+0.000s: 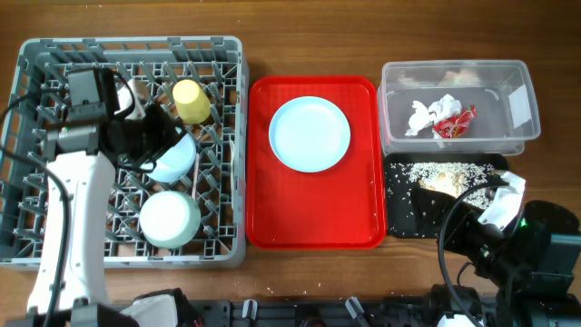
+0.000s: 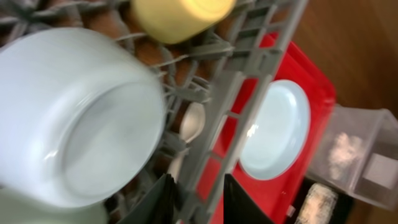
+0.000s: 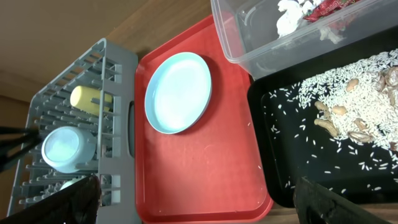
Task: Sort waste into correct bins and load items into the dishwasher rack
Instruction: 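Carry the blue bowl left and set it upside down in the rack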
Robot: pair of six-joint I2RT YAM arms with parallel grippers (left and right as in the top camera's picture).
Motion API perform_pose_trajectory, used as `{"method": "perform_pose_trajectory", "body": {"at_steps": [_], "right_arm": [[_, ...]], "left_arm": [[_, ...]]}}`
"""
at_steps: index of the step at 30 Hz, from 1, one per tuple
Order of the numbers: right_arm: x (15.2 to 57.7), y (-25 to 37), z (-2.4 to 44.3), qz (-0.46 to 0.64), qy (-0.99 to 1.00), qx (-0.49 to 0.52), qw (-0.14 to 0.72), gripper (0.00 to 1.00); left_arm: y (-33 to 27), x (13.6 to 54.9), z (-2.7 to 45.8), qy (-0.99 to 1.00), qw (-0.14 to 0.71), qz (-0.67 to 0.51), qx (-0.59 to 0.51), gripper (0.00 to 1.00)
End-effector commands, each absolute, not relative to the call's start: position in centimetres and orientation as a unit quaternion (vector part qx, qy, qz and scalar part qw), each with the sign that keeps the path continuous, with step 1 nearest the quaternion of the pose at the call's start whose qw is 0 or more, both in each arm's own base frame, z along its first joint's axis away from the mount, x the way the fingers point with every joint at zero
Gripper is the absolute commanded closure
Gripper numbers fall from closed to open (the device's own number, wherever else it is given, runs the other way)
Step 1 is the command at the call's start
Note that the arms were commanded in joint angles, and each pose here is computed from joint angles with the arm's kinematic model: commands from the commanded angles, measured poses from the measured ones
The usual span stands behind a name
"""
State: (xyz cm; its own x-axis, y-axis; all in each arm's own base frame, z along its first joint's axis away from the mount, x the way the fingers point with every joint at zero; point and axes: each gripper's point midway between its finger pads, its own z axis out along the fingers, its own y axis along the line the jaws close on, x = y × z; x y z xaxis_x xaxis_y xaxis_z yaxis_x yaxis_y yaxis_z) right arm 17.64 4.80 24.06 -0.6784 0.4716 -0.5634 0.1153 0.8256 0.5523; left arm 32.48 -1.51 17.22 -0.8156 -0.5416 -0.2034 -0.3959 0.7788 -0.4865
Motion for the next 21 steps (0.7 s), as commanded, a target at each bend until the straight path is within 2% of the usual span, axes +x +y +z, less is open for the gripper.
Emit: {"method": "perform_pose_trajectory", "body": {"at_steps": [1, 4, 7, 10, 13, 17, 21], "right_arm": [[17.6, 4.7, 24.3, 0.242, 0.881, 0.169, 0.37, 0.0], [17.6, 4.7, 24.3, 0.242, 0.881, 0.169, 0.37, 0.0], [17.6, 4.7, 24.3, 0.242, 0.881, 0.169, 0.37, 0.0], [17.6, 4.7, 24.3, 0.242, 0.881, 0.169, 0.37, 0.0], [17.6, 4.7, 24.3, 0.242, 0.881, 0.169, 0.37, 0.0], [17.7, 4.7, 24.3, 0.242, 0.881, 0.169, 0.37, 0.0], [17.6, 4.7, 24.3, 0.242, 0.881, 0.169, 0.37, 0.0]], "left_arm": [[3.8, 30.6, 16.6, 0.935, 0.181, -0.058, -0.299, 0.71], [4.3, 29.7, 13.2, 0.936, 0.143, -0.036, -0.319, 0.72], [6.5, 29.0, 9.4, 0.932, 0.101, 0.036, -0.346, 0.7], [6.5, 29.3, 8.1, 0.934, 0.087, 0.039, -0.346, 0.69], [5.8, 30.6, 10.9, 0.937, 0.121, 0.011, -0.328, 0.7], [3.0, 32.4, 19.6, 0.919, 0.231, -0.097, -0.304, 0.7], [2.0, 32.2, 19.3, 0.923, 0.216, -0.117, -0.294, 0.7]]}}
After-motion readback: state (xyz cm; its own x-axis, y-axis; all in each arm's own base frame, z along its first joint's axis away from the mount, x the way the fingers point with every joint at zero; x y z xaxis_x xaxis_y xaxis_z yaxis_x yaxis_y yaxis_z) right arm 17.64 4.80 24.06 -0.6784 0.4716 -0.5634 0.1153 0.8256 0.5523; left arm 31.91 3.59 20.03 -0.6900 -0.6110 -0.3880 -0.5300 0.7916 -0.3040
